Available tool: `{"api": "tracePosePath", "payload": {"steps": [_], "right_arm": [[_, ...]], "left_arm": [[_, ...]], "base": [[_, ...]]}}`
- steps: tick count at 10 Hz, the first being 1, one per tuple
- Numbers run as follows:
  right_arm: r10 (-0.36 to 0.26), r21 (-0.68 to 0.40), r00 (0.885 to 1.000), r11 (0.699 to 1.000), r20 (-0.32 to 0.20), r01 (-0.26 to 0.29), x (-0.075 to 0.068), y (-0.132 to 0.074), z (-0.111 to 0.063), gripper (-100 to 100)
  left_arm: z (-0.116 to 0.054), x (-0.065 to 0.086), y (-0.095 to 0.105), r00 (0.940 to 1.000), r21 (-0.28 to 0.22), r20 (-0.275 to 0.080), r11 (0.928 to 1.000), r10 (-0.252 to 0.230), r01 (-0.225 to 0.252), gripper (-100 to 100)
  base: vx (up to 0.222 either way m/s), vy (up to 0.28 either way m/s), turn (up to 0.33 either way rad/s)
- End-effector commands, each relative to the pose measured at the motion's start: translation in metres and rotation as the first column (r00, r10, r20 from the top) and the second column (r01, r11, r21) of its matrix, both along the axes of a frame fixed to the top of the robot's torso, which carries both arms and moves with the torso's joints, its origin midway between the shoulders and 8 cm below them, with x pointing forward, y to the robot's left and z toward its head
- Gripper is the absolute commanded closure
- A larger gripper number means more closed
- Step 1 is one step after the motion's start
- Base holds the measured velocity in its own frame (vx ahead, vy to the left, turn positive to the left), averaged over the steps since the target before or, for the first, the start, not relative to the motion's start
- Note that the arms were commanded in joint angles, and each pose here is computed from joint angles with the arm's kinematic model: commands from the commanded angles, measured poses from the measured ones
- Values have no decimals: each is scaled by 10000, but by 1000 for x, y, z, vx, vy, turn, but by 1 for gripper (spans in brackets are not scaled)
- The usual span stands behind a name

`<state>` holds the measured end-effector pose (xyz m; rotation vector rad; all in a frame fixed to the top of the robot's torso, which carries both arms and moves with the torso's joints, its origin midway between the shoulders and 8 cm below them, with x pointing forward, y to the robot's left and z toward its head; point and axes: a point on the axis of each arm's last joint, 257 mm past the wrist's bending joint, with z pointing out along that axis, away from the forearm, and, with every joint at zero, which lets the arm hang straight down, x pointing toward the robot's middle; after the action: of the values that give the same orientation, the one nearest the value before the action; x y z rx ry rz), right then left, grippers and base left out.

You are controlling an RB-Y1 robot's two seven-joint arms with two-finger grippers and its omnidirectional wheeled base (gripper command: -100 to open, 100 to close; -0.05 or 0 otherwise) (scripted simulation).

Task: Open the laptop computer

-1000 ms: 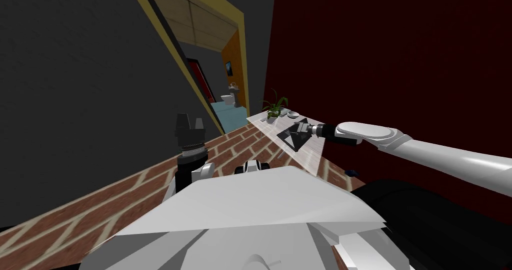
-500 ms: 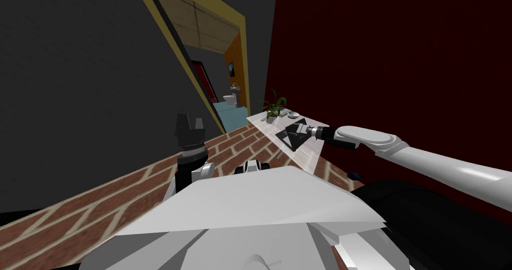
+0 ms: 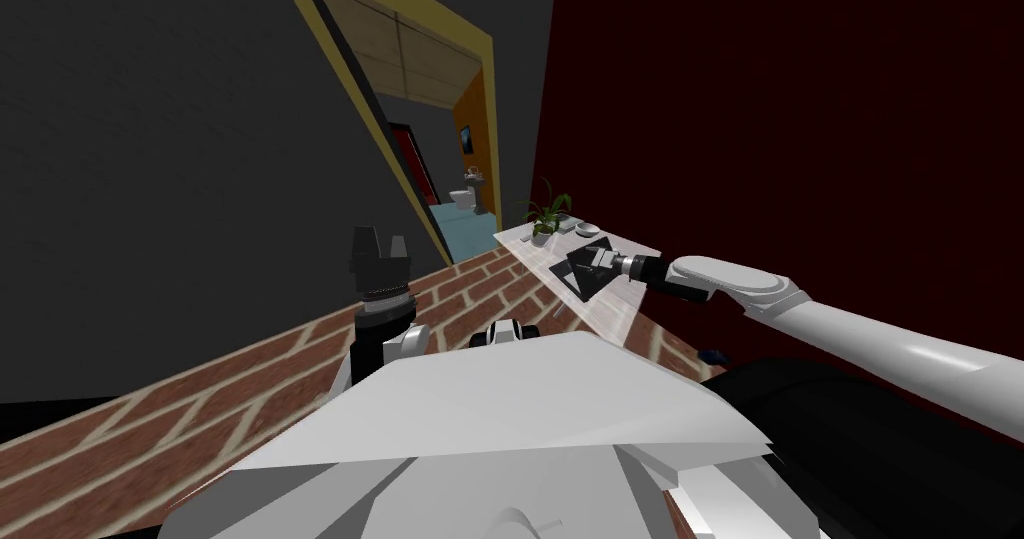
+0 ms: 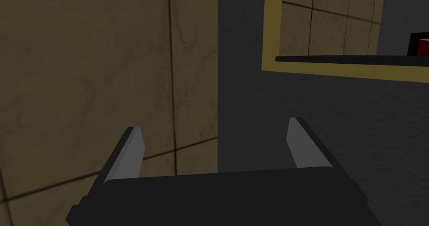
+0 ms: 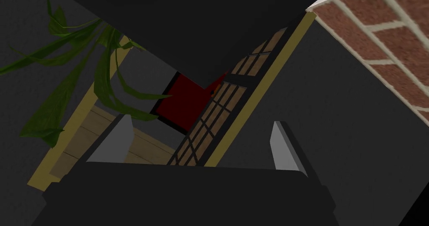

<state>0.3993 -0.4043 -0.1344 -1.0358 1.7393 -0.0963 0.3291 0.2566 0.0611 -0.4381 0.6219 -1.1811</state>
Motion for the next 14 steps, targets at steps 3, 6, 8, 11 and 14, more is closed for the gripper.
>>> {"api": "tracePosePath", "payload": {"steps": [3,6,8,11,14], "right_arm": [[-491,76,9987,9988,-132,492,13,-28,-17,100],[-653,217,9969,9976,-433,663,18,-38,-38,100],[-978,147,9949,9951,-247,981,29,-54,-32,100],[-1092,268,9932,9935,-415,1104,38,-62,-45,100],[-1504,221,9885,9883,-144,1507,59,-82,-35,100]], "left_arm": [[0,0,0,10000,0,1,10000,-1,1,0],[0,0,0,10000,0,2,10000,-2,2,0],[0,0,0,10000,0,-1,10000,0,0,0],[0,0,0,10000,0,-1,10000,0,0,0],[0,0,0,10000,0,-1,10000,0,0,0]], "base": [[-106,-27,108],[-85,-19,100],[-38,-5,-14],[-22,-6,74],[-76,-13,29]]}}
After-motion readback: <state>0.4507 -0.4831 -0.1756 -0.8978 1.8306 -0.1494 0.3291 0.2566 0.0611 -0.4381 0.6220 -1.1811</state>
